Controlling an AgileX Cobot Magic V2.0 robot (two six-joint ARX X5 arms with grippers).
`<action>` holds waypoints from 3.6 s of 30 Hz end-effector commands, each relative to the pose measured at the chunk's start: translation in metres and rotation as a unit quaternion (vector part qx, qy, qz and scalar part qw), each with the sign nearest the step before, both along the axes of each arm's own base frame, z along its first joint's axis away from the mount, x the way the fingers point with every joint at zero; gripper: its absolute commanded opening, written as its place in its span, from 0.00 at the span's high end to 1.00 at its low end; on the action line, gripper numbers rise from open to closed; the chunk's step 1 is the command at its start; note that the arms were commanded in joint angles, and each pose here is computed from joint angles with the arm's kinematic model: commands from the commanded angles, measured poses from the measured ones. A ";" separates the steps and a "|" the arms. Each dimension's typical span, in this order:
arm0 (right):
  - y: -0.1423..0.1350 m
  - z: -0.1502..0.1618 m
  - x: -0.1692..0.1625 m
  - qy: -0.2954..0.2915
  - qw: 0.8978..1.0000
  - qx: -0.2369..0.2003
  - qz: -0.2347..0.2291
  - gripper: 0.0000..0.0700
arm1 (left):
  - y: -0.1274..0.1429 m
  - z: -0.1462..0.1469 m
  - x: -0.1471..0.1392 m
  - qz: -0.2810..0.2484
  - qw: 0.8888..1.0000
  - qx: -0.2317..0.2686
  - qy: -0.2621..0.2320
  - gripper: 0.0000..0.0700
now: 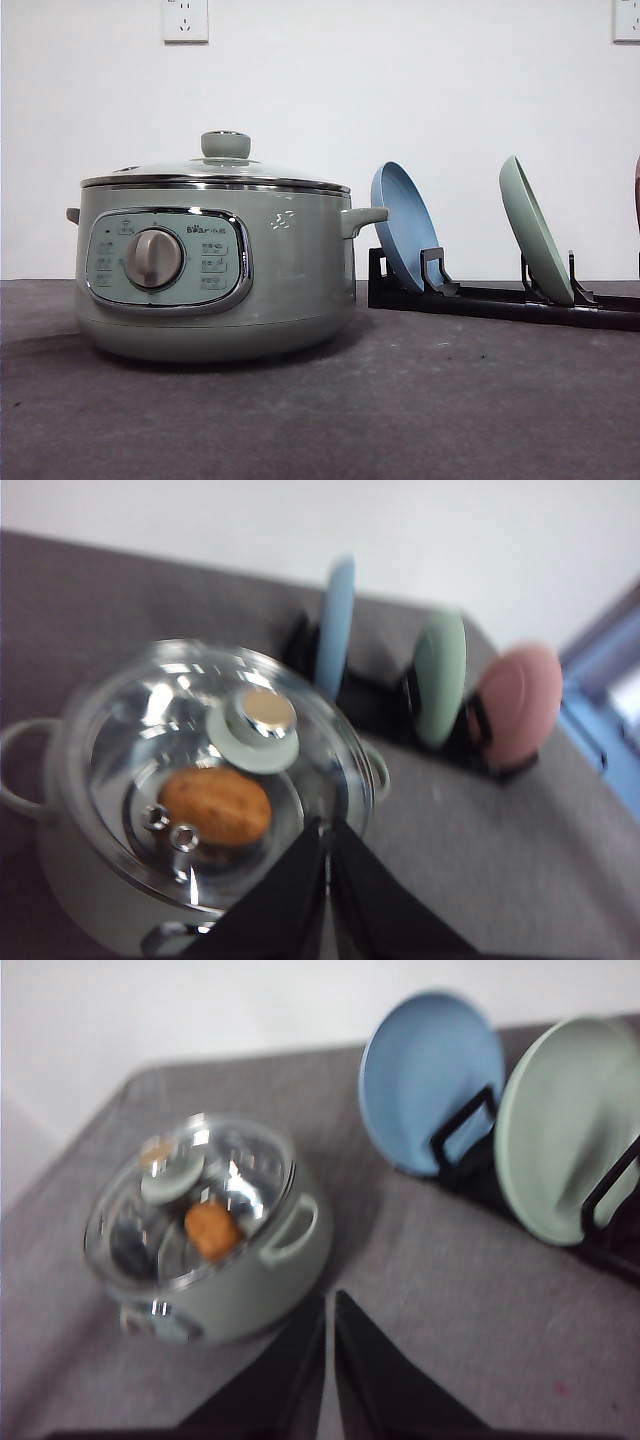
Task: Transfer potato from steamer to green plate
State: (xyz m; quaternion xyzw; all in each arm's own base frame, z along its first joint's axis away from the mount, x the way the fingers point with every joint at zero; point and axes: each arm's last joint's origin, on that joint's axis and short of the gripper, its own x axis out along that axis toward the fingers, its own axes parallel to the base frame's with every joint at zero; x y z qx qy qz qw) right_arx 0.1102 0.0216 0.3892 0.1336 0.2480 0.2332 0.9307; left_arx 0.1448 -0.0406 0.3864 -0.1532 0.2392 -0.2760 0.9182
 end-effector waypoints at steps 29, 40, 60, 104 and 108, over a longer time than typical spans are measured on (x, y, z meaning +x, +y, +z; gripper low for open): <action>0.012 0.005 0.024 -0.016 0.995 -0.071 0.067 0.09 | -0.015 0.010 0.032 -0.086 0.993 0.077 0.005 0.02; 0.013 0.005 0.026 0.001 0.997 -0.040 0.060 0.09 | -0.015 0.010 0.032 -0.087 0.993 0.078 0.005 0.03; 0.008 -0.032 0.156 0.042 0.998 0.039 -0.033 0.12 | -0.016 0.009 0.032 -0.094 0.992 0.086 0.002 0.03; -0.008 -0.093 0.298 0.156 0.983 0.078 -0.065 1.00 | -0.017 0.009 0.032 -0.102 0.990 0.097 -0.007 0.03; -0.007 -0.072 0.290 0.137 0.985 0.086 -0.051 1.00 | -0.017 0.009 0.031 -0.104 0.990 0.097 -0.007 0.03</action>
